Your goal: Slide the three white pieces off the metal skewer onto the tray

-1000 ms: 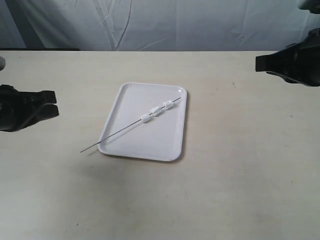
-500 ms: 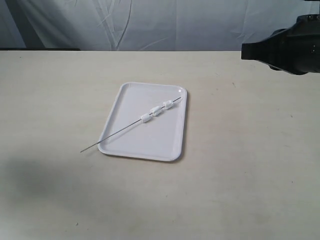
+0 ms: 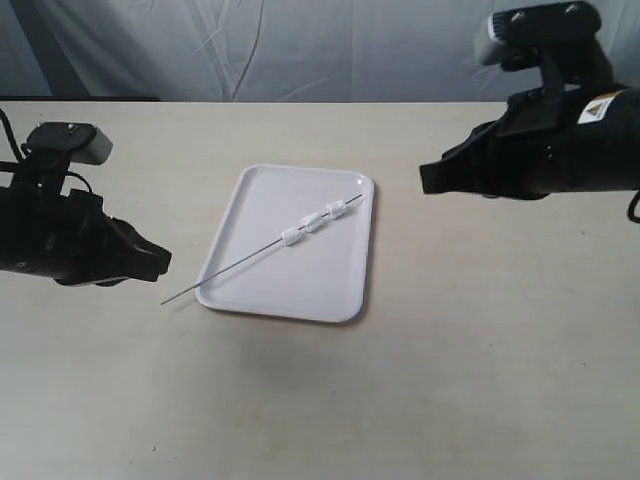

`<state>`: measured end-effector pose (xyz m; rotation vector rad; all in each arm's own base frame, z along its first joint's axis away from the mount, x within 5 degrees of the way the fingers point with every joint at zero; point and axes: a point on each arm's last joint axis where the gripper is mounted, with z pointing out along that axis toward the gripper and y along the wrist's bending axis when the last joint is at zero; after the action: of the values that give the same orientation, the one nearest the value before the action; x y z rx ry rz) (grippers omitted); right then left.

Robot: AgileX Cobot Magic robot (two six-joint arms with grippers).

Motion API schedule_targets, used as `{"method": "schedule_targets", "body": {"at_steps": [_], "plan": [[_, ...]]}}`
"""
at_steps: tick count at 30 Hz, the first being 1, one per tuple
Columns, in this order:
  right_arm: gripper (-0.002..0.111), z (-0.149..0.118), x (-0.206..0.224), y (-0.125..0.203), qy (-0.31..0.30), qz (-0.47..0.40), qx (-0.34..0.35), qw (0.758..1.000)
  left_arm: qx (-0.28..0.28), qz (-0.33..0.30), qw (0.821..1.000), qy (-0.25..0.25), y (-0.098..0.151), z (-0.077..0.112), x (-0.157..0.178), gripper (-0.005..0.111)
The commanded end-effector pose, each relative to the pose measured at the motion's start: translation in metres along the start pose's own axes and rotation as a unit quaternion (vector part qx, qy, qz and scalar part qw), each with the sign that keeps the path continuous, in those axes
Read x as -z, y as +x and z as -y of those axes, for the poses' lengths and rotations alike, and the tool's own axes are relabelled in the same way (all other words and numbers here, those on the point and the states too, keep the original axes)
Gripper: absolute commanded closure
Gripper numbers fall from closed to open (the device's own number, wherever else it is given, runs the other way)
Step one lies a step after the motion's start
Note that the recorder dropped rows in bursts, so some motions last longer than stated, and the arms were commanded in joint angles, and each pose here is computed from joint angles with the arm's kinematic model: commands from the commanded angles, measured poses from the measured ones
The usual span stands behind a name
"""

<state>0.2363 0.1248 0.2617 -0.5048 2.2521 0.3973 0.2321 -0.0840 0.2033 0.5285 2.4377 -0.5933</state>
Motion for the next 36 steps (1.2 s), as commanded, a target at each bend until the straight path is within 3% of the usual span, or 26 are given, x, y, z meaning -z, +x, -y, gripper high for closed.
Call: {"method": "schedule_targets", "body": {"at_steps": [1, 5, 10, 13, 20, 23, 31, 36], "plan": [[0.109, -0.005, -0.025, 0.009, -0.007, -0.039, 0.027, 0.999, -0.071, 0.004, 0.996, -0.044, -0.004, -0.008, -0.006, 0.107], [0.108, -0.004, -0.049, 0.014, -0.011, -0.076, 0.019, 0.997, -0.138, -0.008, 0.989, -0.061, -0.008, -0.016, -0.014, 0.107], [0.085, -0.006, -0.073, 0.019, -0.036, -0.119, 0.022, 0.992, -0.168, -0.015, 0.985, -0.047, -0.017, -0.021, -0.029, 0.107], [0.074, -0.009, -0.083, 0.017, -0.056, -0.124, 0.017, 0.991, -0.167, -0.024, 0.985, -0.040, -0.021, -0.025, -0.040, 0.100], [0.086, -0.010, -0.088, 0.010, -0.061, -0.115, 0.021, 0.991, -0.192, -0.052, 0.980, -0.023, -0.023, -0.023, -0.073, 0.077], [0.092, -0.010, -0.088, 0.010, -0.060, -0.113, 0.021, 0.992, -0.202, -0.055, 0.978, -0.014, -0.029, -0.018, -0.086, 0.076], [0.092, -0.010, -0.088, 0.010, -0.060, -0.113, 0.023, 0.991, -0.207, -0.069, 0.976, -0.013, -0.034, -0.020, -0.117, 0.076], [0.081, -0.010, -0.088, 0.010, -0.060, -0.113, 0.026, 0.991, -0.211, -0.079, 0.974, -0.013, -0.034, -0.025, -0.128, 0.076]]}}
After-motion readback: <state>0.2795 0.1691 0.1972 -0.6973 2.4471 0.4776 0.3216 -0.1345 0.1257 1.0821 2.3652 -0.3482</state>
